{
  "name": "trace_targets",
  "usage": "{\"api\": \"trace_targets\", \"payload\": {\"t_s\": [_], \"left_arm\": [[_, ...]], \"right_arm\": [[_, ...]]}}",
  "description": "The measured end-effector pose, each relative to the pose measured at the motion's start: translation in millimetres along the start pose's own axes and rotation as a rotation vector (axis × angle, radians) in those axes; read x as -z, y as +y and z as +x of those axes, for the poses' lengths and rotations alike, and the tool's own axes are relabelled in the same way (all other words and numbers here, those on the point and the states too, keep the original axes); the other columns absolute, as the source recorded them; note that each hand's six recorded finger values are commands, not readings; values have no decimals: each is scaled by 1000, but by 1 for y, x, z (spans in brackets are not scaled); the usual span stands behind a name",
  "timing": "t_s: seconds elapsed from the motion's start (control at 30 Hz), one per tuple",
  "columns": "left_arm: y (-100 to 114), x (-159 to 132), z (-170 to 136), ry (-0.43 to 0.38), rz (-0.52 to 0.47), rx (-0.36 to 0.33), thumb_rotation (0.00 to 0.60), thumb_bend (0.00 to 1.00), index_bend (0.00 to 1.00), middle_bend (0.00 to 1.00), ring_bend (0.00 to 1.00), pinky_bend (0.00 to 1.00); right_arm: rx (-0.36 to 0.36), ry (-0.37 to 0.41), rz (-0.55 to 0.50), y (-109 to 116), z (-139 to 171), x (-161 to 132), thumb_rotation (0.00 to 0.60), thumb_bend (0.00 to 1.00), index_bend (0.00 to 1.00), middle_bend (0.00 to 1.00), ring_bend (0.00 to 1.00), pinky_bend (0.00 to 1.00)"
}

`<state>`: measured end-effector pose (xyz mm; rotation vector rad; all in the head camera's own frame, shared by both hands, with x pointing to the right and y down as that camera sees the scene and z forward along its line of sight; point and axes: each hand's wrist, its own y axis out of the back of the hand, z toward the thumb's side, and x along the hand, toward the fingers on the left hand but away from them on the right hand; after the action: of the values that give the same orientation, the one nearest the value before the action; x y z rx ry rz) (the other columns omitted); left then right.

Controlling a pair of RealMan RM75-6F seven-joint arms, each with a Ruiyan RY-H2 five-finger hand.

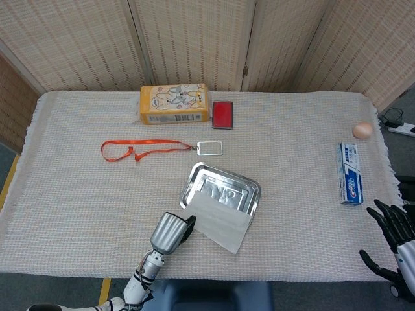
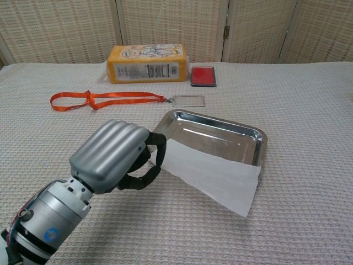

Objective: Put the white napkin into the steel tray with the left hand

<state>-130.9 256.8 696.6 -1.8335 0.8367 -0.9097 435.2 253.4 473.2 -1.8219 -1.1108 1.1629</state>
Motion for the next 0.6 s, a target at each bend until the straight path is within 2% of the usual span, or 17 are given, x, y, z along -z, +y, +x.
{"api": "trace_targets", "payload": {"t_s": [0.33,0.6], "left_arm": [[-13,-10,15,6,-9,-8,600,666,667,1000,1000,1000],[-25,-9,27,60,85,38,600,709,673,1000,1000,1000]], "right_arm": [[30,-11,-20,12,3,6,600,376,0,0,0,0],[47,-22,-18,16,4,9,600,376,0,0,0,0]]}}
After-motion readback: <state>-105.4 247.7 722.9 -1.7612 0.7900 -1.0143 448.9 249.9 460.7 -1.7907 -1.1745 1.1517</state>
